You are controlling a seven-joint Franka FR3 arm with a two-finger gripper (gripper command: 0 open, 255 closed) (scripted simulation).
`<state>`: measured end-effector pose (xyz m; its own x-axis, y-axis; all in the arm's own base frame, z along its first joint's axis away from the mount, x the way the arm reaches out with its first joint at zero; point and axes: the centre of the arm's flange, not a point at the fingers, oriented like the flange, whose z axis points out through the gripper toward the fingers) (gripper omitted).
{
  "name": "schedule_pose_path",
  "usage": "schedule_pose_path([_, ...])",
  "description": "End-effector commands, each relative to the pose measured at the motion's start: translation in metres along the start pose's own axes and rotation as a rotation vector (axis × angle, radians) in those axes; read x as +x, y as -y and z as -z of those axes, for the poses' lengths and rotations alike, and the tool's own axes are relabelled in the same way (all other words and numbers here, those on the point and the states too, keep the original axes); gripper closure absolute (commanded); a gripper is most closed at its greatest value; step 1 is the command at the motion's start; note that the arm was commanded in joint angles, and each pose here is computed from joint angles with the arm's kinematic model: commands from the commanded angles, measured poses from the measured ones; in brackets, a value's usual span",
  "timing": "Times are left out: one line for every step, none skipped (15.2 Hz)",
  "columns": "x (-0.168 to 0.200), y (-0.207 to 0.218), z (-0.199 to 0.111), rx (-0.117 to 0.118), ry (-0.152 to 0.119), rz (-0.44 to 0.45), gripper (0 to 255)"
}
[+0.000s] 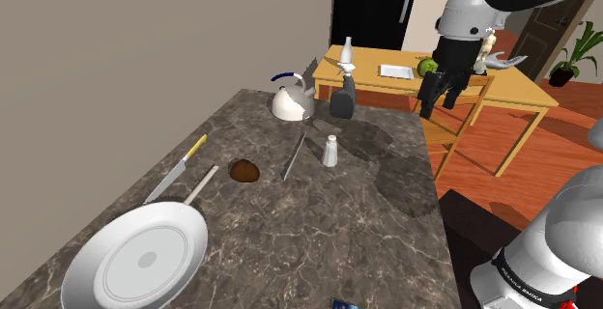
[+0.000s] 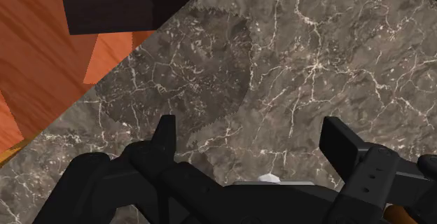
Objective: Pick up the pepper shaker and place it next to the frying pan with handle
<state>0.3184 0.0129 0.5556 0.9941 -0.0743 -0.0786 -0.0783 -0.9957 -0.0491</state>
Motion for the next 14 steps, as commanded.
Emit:
schedule_pose_path([0.000,0.000,0.000,0.000,0.000,0.000,0])
schedule_pose_path([0.010,0.005,-0.007,0.002,-0.003,-0.016,0])
schedule_pose_path([0.019,0.010,-0.013,0.004,-0.007,-0.032,0])
schedule_pose_path([0.029,0.015,-0.019,0.005,-0.010,-0.048,0])
schedule_pose_path([0.039,0.020,-0.026,0.007,-0.014,-0.064,0])
schedule_pose_path([0.049,0.025,-0.032,0.009,-0.017,-0.080,0])
schedule_pose_path([0.059,0.030,-0.038,0.011,-0.020,-0.096,0])
schedule_pose_path([0.069,0.034,-0.045,0.013,-0.024,-0.112,0])
schedule_pose_path([0.079,0.038,-0.051,0.014,-0.027,-0.129,0])
schedule_pose_path([0.089,0.043,-0.057,0.016,-0.031,-0.145,0])
schedule_pose_path([0.099,0.047,-0.063,0.018,-0.034,-0.161,0])
schedule_pose_path([0.110,0.050,-0.069,0.020,-0.037,-0.177,0])
schedule_pose_path([0.120,0.054,-0.075,0.022,-0.041,-0.193,0])
schedule_pose_path([0.131,0.057,-0.081,0.023,-0.044,-0.209,0])
